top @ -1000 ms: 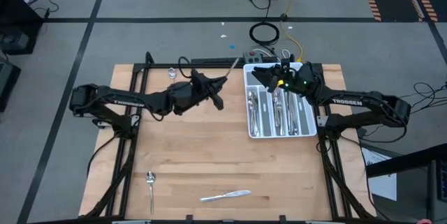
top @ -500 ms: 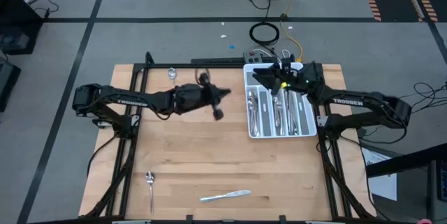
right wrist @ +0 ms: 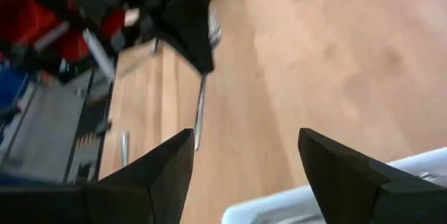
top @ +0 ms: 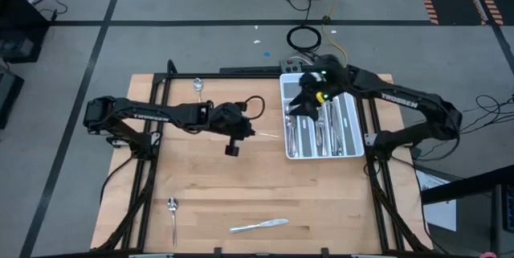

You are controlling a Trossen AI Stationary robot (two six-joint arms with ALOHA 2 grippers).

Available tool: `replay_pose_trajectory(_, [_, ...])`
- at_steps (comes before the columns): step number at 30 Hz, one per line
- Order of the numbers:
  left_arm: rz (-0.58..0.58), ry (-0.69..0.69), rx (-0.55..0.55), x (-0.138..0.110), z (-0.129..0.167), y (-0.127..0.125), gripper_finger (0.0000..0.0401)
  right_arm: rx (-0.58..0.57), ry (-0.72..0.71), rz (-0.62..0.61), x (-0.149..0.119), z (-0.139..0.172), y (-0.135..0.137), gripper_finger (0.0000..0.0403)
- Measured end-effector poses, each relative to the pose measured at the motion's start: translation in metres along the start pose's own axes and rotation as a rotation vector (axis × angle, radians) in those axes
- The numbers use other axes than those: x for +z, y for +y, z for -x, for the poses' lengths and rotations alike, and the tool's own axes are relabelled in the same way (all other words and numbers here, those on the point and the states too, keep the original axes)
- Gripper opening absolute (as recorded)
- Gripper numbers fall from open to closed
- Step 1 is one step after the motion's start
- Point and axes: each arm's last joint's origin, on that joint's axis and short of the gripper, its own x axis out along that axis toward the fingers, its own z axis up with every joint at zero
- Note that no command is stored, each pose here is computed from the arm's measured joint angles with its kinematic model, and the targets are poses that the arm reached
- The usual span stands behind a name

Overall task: Sort silverware
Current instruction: Put the silver fork into the white silverware tray

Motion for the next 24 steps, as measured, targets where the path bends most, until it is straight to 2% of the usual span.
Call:
replay_pose_trajectory(5, [-0.012, -0.027, 0.011, 0.009, 0.004, 0.003, 0.001, 0.047, 0.125, 0.032, 0.015, -0.027, 0.011, 0.0249])
replay_pose_trajectory(8, [-0.018, -0.025, 0.039, 0.013, 0.006, 0.003, 0.001, 0.121, 0.157, 0.046, 0.021, -0.042, 0.017, 0.0249])
replay_pose_trajectory(12, [-0.045, -0.042, 0.055, 0.02, 0.009, 0.002, 0.001, 0.179, 0.211, 0.026, 0.02, -0.062, 0.016, 0.0249])
replay_pose_trajectory(24, [-0.096, -0.035, 0.062, 0.021, 0.009, -0.001, 0.001, 0.278, 0.269, -0.051, 0.015, -0.088, 0.011, 0.0249])
